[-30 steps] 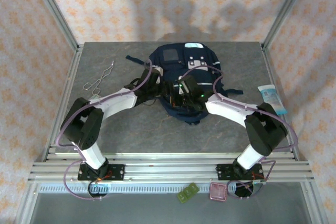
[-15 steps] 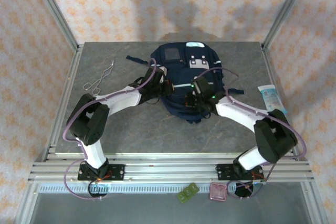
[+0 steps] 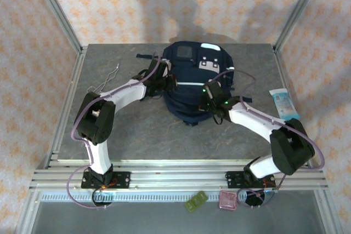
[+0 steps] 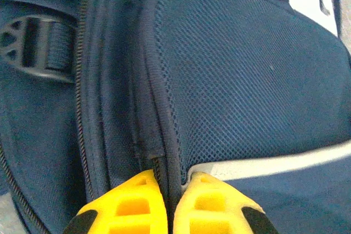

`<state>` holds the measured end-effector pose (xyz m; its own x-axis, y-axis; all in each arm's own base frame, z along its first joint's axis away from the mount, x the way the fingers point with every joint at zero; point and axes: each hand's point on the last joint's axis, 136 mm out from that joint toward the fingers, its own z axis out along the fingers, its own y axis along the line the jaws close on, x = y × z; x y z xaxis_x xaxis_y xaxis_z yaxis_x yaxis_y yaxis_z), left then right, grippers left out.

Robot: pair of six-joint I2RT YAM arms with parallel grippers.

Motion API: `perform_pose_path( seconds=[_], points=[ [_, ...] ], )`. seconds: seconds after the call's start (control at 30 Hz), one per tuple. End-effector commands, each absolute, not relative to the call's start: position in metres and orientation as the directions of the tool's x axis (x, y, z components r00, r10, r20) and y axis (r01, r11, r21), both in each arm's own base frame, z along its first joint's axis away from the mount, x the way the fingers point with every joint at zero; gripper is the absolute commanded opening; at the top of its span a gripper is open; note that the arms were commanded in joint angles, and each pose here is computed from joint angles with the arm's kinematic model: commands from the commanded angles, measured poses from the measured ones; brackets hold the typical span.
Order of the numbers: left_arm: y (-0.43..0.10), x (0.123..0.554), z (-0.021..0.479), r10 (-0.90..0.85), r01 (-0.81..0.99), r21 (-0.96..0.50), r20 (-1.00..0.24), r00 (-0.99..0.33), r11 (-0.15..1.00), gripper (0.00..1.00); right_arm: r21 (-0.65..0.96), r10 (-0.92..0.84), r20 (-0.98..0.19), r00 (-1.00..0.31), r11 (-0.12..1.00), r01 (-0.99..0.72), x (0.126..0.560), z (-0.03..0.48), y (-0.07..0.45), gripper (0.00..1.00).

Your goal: Pack books, pencil case, and school supplies into a backpack

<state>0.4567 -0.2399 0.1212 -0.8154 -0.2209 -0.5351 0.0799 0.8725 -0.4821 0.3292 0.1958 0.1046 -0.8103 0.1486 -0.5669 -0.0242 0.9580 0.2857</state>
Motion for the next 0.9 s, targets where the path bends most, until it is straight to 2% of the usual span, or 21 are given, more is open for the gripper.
perform_pose_path(
  seconds=[0.0,0.03,0.07,0.13,0.17,0.2,0.33,0.5,0.77,0.83,0.87],
  points=[
    [-0.206,0.508,0.163,-0.288,0.047,-0.436,-0.667,-0.687,0.899,0.0,0.374,0.118,-0.52,-0.846,0.922,-0.101,0.321,0.107,0.244,0.0],
    [-0.201,0.513,0.151,-0.296,0.018,-0.429,-0.654,-0.696,0.903,0.03,0.41,0.119,-0.518,-0.847,0.904,-0.124,0.323,0.111,0.258,0.0],
    [-0.197,0.514,0.151,-0.314,0.001,-0.438,-0.647,-0.695,0.899,0.17,0.439,0.12,-0.515,-0.849,0.888,-0.141,0.326,0.112,0.27,0.0],
    [-0.194,0.51,0.148,-0.341,-0.016,-0.464,-0.627,-0.7,0.886,0.35,0.479,0.123,-0.51,-0.852,0.863,-0.162,0.331,0.115,0.286,0.0],
    [-0.194,0.503,0.161,-0.357,-0.006,-0.488,-0.632,-0.688,0.873,0.42,0.487,0.125,-0.506,-0.853,0.858,-0.164,0.335,0.115,0.29,0.0],
    [-0.194,0.496,0.161,-0.369,-0.007,-0.505,-0.621,-0.692,0.863,0.44,0.49,0.126,-0.506,-0.853,0.857,-0.163,0.337,0.114,0.293,0.0],
    [-0.197,0.456,0.155,-0.422,-0.033,-0.569,-0.567,-0.708,0.821,0.49,0.502,0.127,-0.513,-0.849,0.847,-0.176,0.342,0.113,0.3,0.0],
    [-0.231,0.414,0.14,-0.476,-0.032,-0.681,-0.476,-0.739,0.731,0.53,0.499,0.119,-0.507,-0.854,0.848,-0.178,0.344,0.104,0.302,0.0],
    [-0.259,0.425,0.119,-0.465,-0.044,-0.663,-0.474,-0.748,0.748,0.54,0.503,0.117,-0.512,-0.851,0.844,-0.187,0.342,0.106,0.302,0.0],
    [-0.262,0.431,0.113,-0.454,-0.046,-0.648,-0.48,-0.751,0.76,0.51,0.504,0.121,-0.511,-0.851,0.844,-0.182,0.341,0.105,0.301,0.0],
    [-0.262,0.435,0.108,-0.447,-0.053,-0.633,-0.484,-0.752,0.773,0.45,0.503,0.121,-0.51,-0.852,0.845,-0.181,0.341,0.105,0.3,0.0]
  ],
)
